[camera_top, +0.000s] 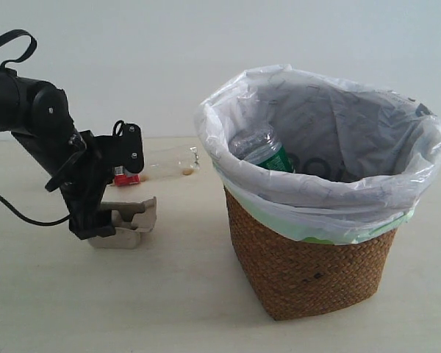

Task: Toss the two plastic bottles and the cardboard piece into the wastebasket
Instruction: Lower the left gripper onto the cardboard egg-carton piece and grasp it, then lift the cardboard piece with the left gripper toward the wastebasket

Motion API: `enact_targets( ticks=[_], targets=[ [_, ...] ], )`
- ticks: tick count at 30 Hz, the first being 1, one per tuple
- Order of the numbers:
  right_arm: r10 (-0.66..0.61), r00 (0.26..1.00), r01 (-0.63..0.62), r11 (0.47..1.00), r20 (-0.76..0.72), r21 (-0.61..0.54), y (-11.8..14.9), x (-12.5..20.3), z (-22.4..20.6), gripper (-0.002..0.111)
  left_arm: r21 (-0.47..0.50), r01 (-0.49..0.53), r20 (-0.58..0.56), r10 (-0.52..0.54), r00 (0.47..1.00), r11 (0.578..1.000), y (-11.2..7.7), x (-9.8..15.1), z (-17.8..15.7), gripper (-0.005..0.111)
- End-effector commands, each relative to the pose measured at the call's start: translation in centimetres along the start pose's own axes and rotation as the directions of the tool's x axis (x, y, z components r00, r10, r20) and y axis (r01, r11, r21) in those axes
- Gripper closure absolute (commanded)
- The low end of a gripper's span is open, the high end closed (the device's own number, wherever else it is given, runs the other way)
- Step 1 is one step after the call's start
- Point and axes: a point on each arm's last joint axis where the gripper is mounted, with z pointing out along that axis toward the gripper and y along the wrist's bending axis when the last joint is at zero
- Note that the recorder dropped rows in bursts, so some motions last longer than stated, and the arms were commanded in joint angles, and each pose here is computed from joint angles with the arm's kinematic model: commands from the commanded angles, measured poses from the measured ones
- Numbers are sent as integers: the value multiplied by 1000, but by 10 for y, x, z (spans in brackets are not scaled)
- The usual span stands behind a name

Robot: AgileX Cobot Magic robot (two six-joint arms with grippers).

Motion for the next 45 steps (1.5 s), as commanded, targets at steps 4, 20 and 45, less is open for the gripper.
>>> enact_targets(
  ticks=[4,20,45],
  targets=[
    [-7,1000,7,1000,18,2,0,-1,-1,108,12,-58,-1,58,998,998,-4,-2,16,24],
    [-7,1000,7,1000,18,2,0,-1,-1,108,4,-96,10,96,995,995,-6,-2,41,24],
    [-7,1000,7,1000,18,2,0,-1,-1,108,39,186,-128,-179,975,982,-7,9,10,103]
  ],
)
